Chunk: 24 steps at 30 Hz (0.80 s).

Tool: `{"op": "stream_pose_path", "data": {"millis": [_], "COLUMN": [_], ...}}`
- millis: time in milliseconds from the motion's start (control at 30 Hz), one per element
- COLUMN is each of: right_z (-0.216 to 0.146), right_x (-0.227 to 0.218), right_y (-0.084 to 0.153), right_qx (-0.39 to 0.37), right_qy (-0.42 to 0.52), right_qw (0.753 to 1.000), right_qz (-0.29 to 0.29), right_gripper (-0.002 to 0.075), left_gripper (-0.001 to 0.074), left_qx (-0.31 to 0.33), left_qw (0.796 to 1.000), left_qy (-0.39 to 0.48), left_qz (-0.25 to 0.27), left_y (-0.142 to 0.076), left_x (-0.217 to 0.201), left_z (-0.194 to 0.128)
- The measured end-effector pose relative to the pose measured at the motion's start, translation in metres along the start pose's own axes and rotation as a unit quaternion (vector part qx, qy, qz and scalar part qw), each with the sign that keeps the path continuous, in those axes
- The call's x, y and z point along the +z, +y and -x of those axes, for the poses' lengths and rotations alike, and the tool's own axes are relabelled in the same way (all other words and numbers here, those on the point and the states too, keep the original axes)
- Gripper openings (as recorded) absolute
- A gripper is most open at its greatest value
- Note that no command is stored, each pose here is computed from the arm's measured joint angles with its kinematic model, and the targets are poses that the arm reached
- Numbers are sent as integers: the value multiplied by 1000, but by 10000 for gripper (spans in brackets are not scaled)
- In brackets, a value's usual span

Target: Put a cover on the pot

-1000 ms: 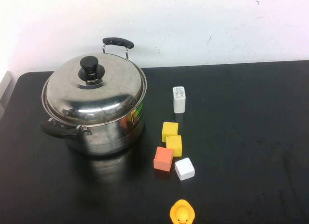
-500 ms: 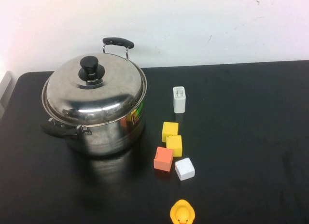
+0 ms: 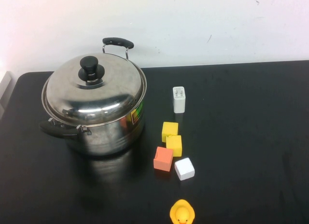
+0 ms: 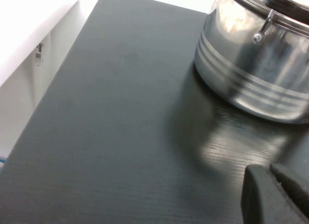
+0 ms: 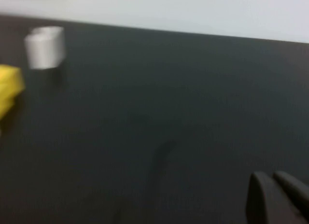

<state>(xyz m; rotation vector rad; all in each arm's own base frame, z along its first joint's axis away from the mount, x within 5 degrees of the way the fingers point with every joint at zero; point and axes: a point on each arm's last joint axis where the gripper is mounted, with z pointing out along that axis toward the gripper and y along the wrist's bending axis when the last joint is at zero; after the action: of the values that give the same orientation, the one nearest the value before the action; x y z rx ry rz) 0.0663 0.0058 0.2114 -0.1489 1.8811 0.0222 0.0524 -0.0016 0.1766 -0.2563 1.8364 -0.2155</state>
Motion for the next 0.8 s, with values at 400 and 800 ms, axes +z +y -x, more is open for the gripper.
{"op": "stream_pose_path", "data": {"millis": [400, 800], "right_z": [-39, -43], "right_x": [-2, -1], "right_y": [-5, -3], "right_qx": [74, 65], "right_qy": [-26, 0], "right_qw": [994, 996], "right_qz": [-79, -56], "right_gripper": [-2, -2], "left_gripper": [-2, -2], "left_qx": [0, -1], "left_qw": [1000, 1000], "left_qy": [0, 0], "left_qz": [0, 0], "left_y": [0, 0], "left_x": [0, 0], "left_z": [0, 0]}}
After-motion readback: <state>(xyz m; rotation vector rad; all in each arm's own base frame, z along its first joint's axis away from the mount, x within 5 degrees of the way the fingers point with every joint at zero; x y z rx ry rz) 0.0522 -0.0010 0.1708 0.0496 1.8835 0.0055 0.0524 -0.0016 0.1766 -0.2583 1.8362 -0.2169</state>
